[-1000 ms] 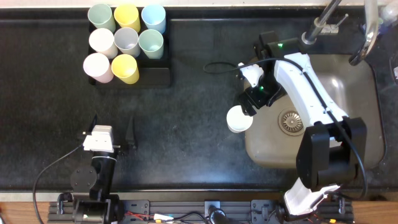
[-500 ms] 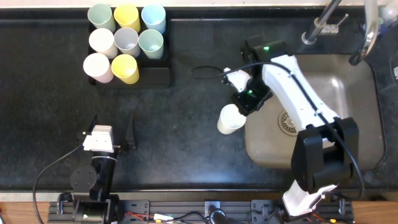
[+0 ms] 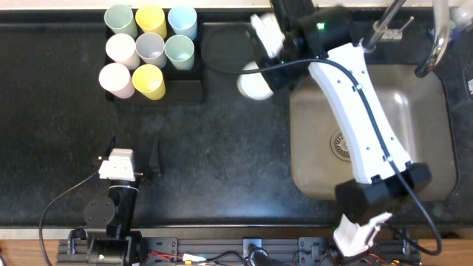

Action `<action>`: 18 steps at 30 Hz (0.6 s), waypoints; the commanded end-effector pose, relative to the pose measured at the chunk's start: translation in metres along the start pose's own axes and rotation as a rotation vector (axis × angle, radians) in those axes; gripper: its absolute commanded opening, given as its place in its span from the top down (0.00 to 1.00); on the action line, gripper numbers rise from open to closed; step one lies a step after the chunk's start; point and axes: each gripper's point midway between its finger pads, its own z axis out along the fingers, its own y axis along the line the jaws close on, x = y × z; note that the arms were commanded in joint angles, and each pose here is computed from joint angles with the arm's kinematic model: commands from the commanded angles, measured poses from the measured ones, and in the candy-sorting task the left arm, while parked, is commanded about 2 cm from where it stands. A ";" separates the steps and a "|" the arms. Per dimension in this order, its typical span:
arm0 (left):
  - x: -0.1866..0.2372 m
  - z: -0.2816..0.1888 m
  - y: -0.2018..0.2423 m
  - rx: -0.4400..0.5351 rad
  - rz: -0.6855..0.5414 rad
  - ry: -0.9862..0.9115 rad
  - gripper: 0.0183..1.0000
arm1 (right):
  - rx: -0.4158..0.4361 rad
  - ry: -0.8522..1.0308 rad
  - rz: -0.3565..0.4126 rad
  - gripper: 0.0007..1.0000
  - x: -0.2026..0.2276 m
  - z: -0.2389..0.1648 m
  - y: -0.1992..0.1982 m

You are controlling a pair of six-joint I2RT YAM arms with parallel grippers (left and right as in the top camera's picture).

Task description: Store Cups

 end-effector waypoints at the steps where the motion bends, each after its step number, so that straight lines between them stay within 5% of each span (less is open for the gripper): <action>1: -0.001 0.000 0.000 0.001 0.011 -0.008 0.00 | 0.027 -0.069 -0.026 0.96 -0.047 0.005 0.022; 8: -0.001 0.000 0.000 0.001 0.011 -0.008 0.00 | 0.026 -0.068 -0.144 0.96 -0.074 0.049 0.065; 18: -0.001 0.000 0.000 0.001 0.012 -0.008 0.00 | 0.049 -0.005 -0.212 0.96 -0.078 0.110 0.090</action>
